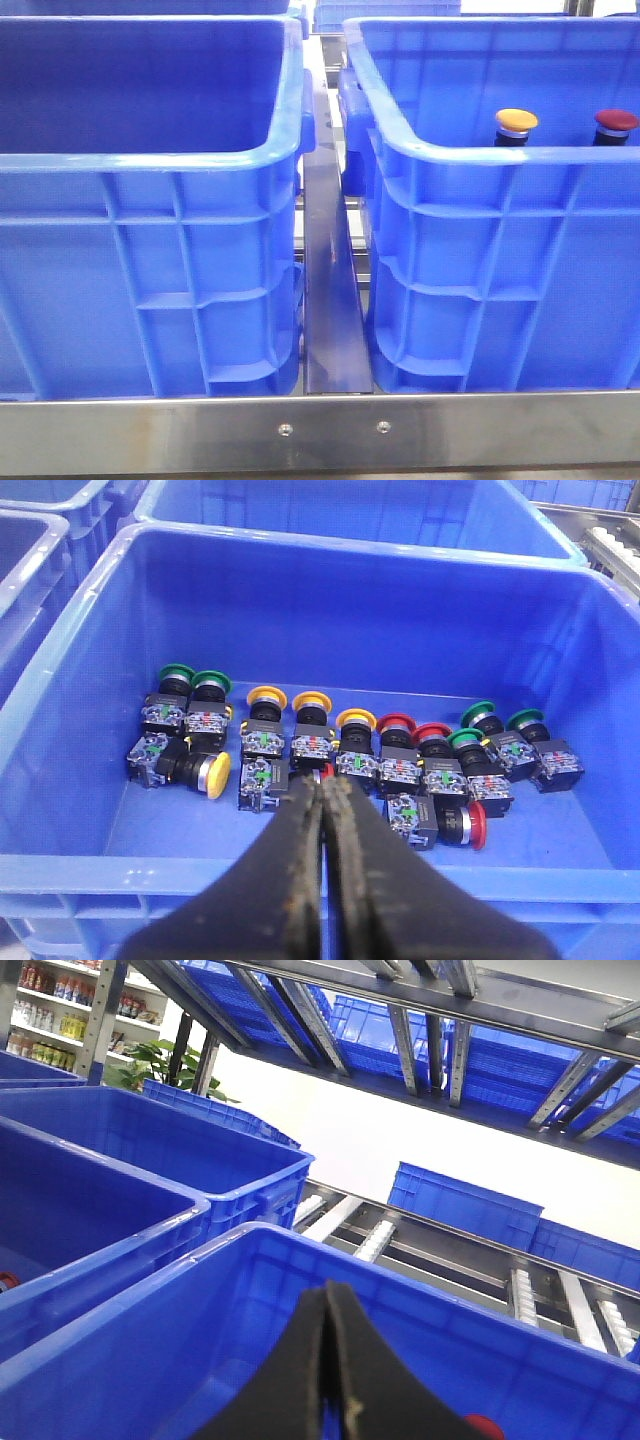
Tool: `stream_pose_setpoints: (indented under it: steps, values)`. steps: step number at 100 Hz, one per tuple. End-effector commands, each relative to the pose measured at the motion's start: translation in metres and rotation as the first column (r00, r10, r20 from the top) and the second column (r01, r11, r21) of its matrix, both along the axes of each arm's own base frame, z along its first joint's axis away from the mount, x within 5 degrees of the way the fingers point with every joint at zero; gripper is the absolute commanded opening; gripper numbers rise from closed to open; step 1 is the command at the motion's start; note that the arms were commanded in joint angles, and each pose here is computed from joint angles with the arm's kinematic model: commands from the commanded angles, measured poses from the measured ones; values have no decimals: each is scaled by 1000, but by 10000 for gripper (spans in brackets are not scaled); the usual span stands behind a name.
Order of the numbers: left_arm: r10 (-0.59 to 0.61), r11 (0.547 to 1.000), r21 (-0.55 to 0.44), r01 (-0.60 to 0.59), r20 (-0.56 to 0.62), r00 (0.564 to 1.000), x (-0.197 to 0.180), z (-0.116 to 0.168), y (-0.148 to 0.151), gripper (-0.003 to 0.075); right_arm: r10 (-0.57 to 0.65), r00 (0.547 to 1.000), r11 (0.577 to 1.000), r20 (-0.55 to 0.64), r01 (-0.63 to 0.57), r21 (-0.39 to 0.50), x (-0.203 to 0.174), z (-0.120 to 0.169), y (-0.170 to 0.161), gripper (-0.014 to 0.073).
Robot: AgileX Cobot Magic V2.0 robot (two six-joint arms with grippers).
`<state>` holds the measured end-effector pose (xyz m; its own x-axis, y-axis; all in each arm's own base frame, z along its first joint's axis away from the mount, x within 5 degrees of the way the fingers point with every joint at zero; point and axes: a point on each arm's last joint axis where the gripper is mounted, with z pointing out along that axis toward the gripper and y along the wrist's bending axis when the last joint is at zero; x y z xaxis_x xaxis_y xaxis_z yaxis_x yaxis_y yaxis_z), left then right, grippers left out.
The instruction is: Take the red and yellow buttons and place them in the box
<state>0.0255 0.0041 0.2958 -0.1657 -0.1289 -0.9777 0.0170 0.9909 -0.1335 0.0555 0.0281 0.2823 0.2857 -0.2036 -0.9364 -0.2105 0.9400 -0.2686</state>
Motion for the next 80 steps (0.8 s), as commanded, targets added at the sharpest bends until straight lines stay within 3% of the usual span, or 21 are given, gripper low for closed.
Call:
stream_pose_setpoints:
  steps: [1,63,74,80]
  values:
    - [-3,1000,-22,5,80,997,0,13,-1,-20,33,999,995,34,-36,91,-2,12,1,-92]
    - [0,1000,-21,1,72,997,2,10,-1,-20,33,999,995,34,-36,91,-2,12,1,-92]
    - [9,1000,-8,-8,136,991,7,8,-2,-20,33,999,995,34,-36,91,-2,12,1,-92]
    - [12,998,51,-23,213,977,12,5,-3,-20,30,999,995,33,-33,92,-2,12,1,-92]
